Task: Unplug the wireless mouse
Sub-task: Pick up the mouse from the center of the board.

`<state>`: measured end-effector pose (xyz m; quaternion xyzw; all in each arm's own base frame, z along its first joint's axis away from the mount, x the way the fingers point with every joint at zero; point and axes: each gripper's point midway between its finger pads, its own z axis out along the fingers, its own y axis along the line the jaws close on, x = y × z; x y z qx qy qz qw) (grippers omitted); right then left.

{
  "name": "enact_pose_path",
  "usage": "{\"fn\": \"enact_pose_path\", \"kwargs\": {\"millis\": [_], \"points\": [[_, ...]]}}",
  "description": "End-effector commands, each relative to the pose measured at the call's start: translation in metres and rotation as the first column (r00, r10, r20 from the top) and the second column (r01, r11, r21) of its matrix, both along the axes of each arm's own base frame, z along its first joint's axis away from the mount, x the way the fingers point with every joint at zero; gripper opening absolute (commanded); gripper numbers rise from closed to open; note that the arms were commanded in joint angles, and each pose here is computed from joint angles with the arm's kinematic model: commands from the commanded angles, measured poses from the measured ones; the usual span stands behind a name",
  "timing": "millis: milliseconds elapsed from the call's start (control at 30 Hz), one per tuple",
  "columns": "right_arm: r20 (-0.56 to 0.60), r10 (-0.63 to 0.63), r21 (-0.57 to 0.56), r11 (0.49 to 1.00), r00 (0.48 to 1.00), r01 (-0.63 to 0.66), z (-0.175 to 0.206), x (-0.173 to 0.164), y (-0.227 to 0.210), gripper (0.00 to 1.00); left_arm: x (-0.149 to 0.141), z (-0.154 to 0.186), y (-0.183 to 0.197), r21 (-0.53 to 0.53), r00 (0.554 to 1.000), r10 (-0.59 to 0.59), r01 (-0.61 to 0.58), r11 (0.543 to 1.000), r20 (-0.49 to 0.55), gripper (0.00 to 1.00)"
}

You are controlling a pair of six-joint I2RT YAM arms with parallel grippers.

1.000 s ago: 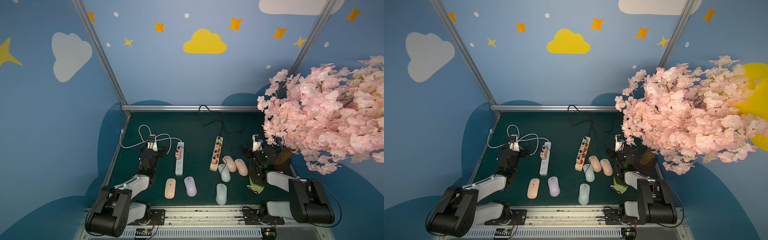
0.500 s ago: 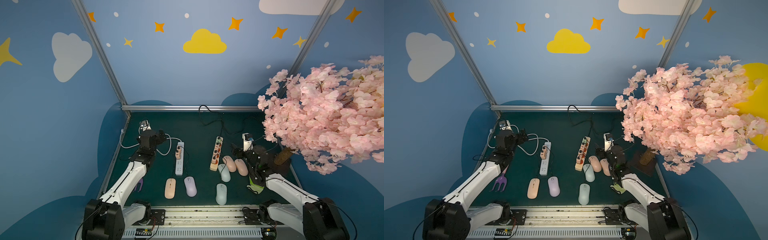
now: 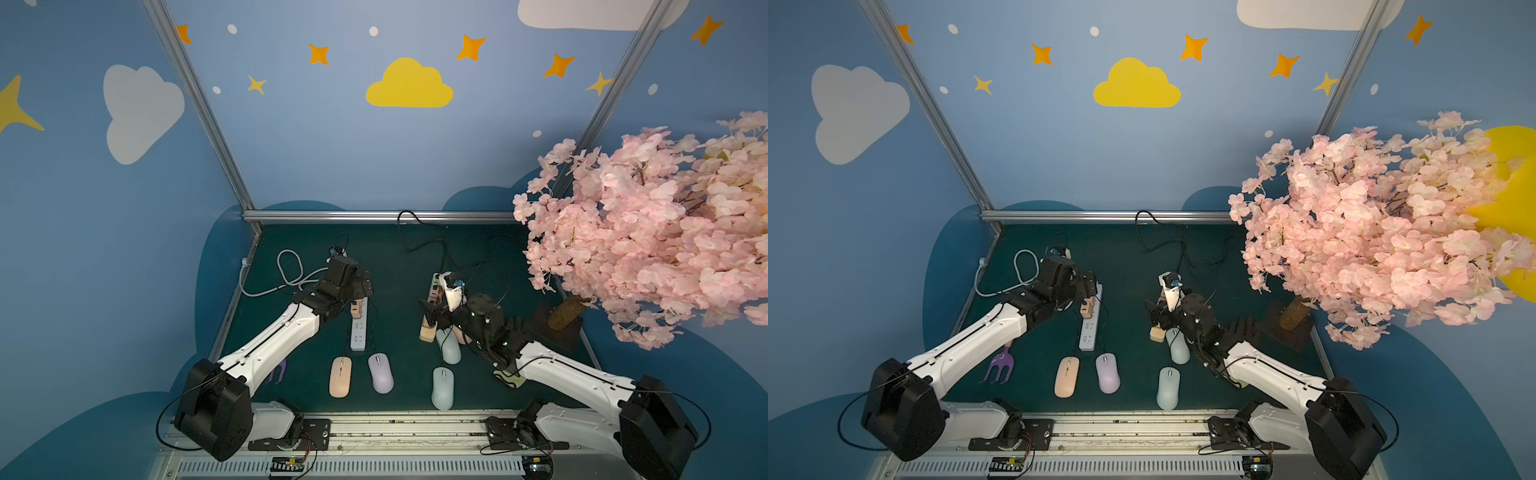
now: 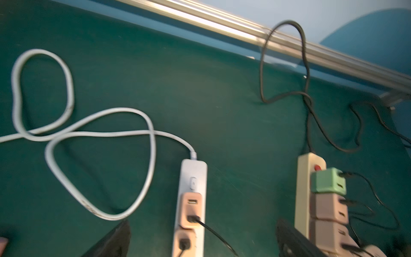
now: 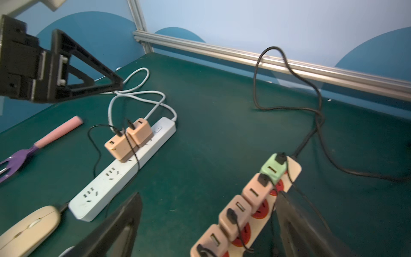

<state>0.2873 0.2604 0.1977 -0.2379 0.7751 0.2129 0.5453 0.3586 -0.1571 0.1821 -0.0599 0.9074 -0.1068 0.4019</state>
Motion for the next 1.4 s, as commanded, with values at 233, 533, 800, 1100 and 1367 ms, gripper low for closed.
{"fn": "enact_pose_path", "kwargs": {"millis": [233, 533, 800, 1100, 1367], "points": [[-0.214, -0.211, -0.066, 0.977, 0.954, 0.201, 0.005, 0.007, -0.02, 0.93, -0.045, -0.008, -0.04, -0.073, 0.977, -0.173, 0.165, 0.984, -0.125, 1.0], [-0.414, -0.309, -0.256, 0.942, 0.857, 0.216, -0.009, -0.006, -0.041, 0.92, -0.088, -0.029, -0.04, -0.098, 0.944, -0.22, 0.202, 0.974, -0.245, 0.98], [-0.587, -0.351, -0.351, 0.922, 0.729, 0.162, -0.033, -0.052, -0.063, 0.88, -0.102, -0.043, -0.059, -0.191, 0.929, -0.281, 0.239, 0.952, -0.24, 0.94], [-0.659, -0.373, -0.329, 0.924, 0.653, 0.196, -0.045, -0.079, -0.063, 0.86, -0.141, -0.063, -0.042, -0.061, 0.907, -0.199, 0.19, 0.98, -0.372, 0.91], [-0.655, -0.238, -0.295, 0.954, 0.717, 0.046, -0.05, -0.098, -0.001, 0.86, -0.189, -0.084, -0.018, -0.053, 0.871, -0.103, 0.088, 0.995, -0.48, 0.86]]}}
